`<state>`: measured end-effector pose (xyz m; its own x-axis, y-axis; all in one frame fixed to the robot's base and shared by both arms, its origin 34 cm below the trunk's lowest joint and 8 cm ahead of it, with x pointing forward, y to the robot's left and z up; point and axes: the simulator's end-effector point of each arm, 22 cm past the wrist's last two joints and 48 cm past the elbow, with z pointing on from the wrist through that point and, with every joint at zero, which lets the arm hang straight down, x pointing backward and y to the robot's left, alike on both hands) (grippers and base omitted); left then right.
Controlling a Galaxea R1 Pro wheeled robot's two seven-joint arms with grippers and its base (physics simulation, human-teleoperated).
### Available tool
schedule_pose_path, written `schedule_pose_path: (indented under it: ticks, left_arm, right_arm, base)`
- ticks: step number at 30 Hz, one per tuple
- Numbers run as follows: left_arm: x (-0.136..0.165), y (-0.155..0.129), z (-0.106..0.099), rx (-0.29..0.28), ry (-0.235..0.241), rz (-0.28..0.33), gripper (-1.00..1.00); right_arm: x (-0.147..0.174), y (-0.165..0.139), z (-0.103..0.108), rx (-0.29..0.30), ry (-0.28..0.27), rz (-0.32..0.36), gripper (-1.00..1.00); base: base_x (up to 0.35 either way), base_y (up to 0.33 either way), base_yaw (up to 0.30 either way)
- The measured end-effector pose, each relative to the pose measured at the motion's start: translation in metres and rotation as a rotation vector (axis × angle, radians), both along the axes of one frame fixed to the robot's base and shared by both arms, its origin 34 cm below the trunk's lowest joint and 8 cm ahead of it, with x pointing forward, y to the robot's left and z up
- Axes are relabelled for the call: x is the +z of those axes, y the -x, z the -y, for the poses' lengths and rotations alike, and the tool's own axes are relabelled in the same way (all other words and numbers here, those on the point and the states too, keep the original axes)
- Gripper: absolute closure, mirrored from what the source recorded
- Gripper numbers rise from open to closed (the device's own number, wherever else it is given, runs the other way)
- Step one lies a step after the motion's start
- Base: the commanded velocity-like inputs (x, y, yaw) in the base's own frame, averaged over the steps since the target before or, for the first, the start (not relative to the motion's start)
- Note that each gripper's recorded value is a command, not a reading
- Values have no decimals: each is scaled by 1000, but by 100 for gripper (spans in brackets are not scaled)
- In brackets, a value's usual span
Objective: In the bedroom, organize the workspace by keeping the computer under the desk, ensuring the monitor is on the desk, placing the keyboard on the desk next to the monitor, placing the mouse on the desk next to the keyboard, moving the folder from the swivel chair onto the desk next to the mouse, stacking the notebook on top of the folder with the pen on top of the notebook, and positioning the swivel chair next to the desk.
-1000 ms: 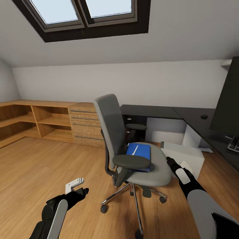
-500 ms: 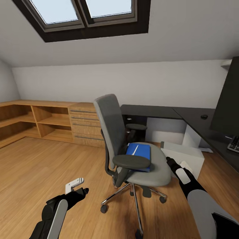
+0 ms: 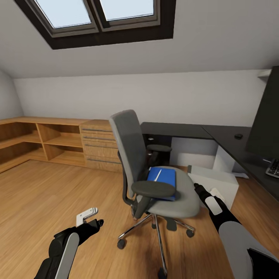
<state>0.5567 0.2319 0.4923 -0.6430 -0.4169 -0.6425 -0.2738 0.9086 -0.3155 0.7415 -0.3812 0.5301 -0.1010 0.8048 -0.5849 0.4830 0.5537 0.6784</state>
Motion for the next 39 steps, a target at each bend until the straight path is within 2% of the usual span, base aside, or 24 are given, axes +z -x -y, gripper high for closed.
schedule_pose_path:
  ticks: [7, 18, 26, 35, 39]
  left_arm:
    - [0, 0, 0, 0, 0, 0, -100]
    - [0, 0, 0, 0, -1, -1, -100]
    - [0, 0, 0, 0, -1, -1, -100]
    - [0, 0, 0, 0, 0, -1, -100]
    - [0, 0, 0, -1, 1, 0, -100]
  right_arm:
    - [0, 0, 0, -2, 2, 1, -100]
    - [-2, 1, 1, -6, 1, -1, -100]
    - [-5, 4, 11, -18, 4, -16, -100]
    - [-18, 15, 23, -66, 9, -85, -100]
    - [-19, 16, 23, -68, 8, -90, -100]
  base:
    - [166, 0, 0]
    - [22, 0, 0]
    - [1, 0, 0]
    - [0, 0, 0]
    - [85, 0, 0]
